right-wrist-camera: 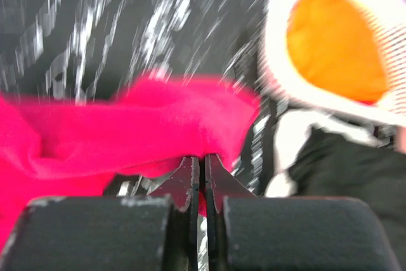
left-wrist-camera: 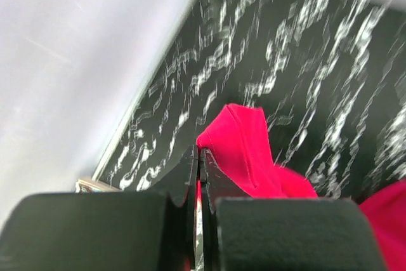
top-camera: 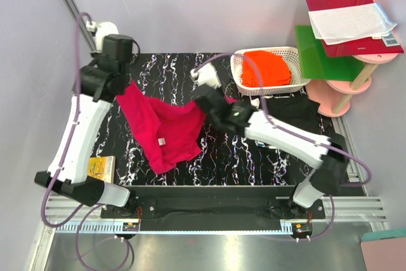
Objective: Fold and stack the t-shirts
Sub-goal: Flatten out the tshirt
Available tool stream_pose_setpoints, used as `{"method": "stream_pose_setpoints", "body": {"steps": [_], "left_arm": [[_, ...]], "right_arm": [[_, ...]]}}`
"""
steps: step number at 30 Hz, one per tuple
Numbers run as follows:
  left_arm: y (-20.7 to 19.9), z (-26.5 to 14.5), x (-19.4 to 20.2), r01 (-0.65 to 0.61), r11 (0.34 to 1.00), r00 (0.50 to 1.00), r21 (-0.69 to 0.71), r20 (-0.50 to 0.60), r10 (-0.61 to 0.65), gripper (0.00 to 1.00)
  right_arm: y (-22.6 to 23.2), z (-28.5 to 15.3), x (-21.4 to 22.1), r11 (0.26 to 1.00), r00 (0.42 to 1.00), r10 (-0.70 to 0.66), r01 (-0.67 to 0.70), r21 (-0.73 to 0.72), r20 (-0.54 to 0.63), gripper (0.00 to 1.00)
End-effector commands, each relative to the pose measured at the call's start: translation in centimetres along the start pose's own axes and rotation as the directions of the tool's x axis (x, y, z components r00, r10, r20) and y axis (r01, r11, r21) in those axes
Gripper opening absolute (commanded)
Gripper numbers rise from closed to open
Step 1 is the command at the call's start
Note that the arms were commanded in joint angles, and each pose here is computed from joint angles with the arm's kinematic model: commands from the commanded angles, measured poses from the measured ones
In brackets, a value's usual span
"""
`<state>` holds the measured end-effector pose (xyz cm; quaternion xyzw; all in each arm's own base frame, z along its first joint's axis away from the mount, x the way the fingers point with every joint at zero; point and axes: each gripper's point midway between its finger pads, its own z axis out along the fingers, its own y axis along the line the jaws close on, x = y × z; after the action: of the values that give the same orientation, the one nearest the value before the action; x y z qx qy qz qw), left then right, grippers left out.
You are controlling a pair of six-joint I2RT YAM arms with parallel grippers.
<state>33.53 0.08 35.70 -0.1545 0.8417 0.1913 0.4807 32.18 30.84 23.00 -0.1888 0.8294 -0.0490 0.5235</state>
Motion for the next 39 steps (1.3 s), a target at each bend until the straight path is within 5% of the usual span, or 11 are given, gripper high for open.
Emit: {"method": "stream_pose_setpoints", "body": {"steps": [1,15,21,27,29,34,39], "left_arm": [[5.8,-4.9,-5.1,0.144,0.988,0.977,-0.059,0.167,-0.133,0.0],[17.4,-17.2,-1.9,0.337,0.921,0.837,0.193,0.387,-0.387,0.0],[22.5,-24.1,-4.7,0.369,0.868,0.694,0.331,0.523,-0.495,0.0],[19.3,-22.5,-9.7,0.344,0.888,0.727,0.306,0.512,-0.458,0.0],[15.4,-19.4,-11.3,0.29,0.917,0.792,0.275,0.469,-0.391,0.0],[5.9,-10.0,-11.9,0.149,0.975,0.929,0.166,0.315,-0.196,0.0],[-0.2,-2.7,-9.8,0.056,0.993,0.982,0.103,0.176,-0.074,0.0]], "right_arm": [[-9.7,-6.1,-8.9,0.974,0.967,0.118,-0.156,0.163,0.224,0.0],[-20.7,-21.3,-7.8,0.943,0.795,0.331,-0.292,-0.157,0.509,0.0],[-21.7,-25.6,-8.7,0.913,0.71,0.4,-0.259,-0.314,0.579,0.0],[-20.8,-22.9,-11.7,0.938,0.735,0.347,-0.279,-0.207,0.582,0.0],[-20.4,-21.7,-12.4,0.95,0.749,0.309,-0.273,-0.152,0.586,0.0],[-17.6,-14.3,-12.3,0.969,0.836,0.206,-0.247,0.013,0.509,0.0],[-15.7,-3.3,-8.5,0.951,0.893,0.302,-0.305,-0.043,0.333,0.0]]}}
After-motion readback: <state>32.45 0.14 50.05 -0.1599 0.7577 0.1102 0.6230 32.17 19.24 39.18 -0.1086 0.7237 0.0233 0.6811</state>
